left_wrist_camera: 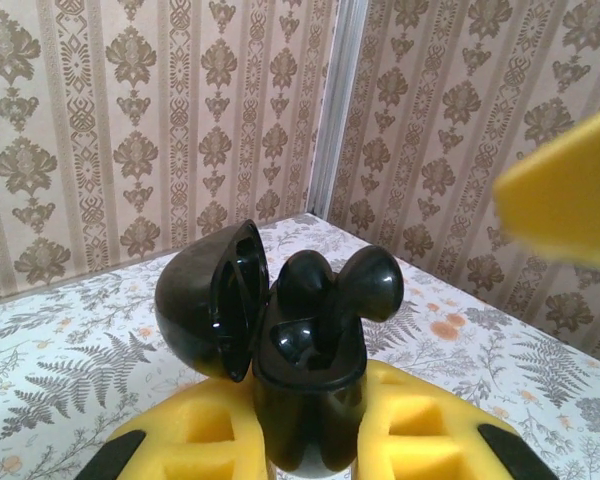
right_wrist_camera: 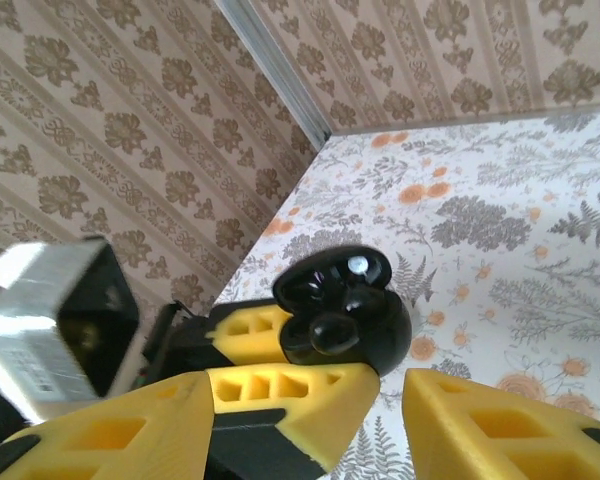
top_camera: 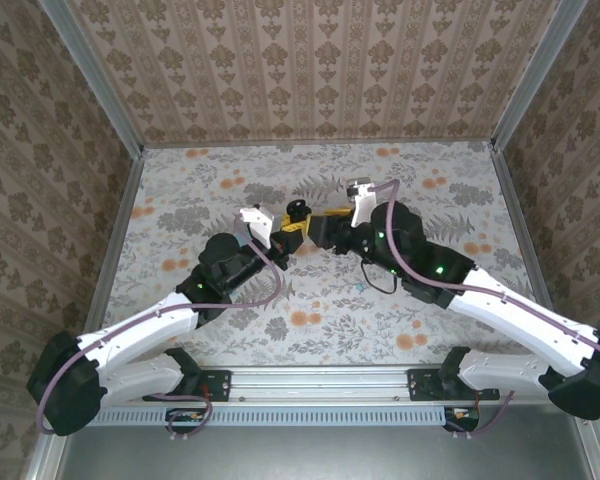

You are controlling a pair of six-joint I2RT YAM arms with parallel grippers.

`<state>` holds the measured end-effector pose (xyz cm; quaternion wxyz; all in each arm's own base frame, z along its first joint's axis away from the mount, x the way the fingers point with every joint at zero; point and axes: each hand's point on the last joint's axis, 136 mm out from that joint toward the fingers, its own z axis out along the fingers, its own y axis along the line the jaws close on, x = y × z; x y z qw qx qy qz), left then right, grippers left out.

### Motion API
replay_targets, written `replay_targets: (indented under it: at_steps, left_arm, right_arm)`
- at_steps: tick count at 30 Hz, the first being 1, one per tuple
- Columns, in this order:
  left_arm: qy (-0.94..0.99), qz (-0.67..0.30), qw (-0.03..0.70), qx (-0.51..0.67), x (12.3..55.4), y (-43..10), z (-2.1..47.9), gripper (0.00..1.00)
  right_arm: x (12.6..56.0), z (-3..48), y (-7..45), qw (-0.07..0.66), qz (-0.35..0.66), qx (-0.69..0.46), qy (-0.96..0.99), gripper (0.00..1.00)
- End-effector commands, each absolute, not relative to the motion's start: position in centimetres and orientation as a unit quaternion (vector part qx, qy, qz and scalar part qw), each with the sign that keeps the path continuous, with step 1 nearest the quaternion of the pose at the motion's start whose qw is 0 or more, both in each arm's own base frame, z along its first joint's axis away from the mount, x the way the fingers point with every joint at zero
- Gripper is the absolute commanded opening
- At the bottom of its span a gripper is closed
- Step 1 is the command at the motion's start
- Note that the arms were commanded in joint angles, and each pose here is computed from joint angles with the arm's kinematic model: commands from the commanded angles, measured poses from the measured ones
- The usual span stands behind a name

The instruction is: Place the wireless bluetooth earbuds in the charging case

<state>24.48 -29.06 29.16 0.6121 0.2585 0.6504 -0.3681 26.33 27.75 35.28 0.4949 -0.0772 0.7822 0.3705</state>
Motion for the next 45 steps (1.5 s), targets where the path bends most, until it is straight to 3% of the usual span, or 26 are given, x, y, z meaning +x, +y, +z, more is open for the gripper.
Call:
replay_targets:
  at_steps: [1,14,35,45]
  left_arm:
    - [0.620,-0.392,0.625,0.266,23.7,-29.1,31.5,0.00]
    - [0.572,-0.447,0.597,0.341,21.1,-30.6,32.2,0.00]
    - [0.569,-0.457,0.588,0.349,21.6,-31.8,32.7,0.00]
    - [0.570,-0.456,0.588,0.348,21.7,-31.9,32.7,0.00]
  right_arm:
    - [25.9,37.5,25.6,0.508,0.345,-0.081,0.785,0.54]
    - [27.0,35.1,26.2,0.377,0.427,-0.091,0.817,0.25]
    - [26.2,33.2,27.6,0.334,0.464,-0.102,0.814,0.13]
    - [26.1,33.1,27.9,0.327,0.476,-0.097,0.811,0.12]
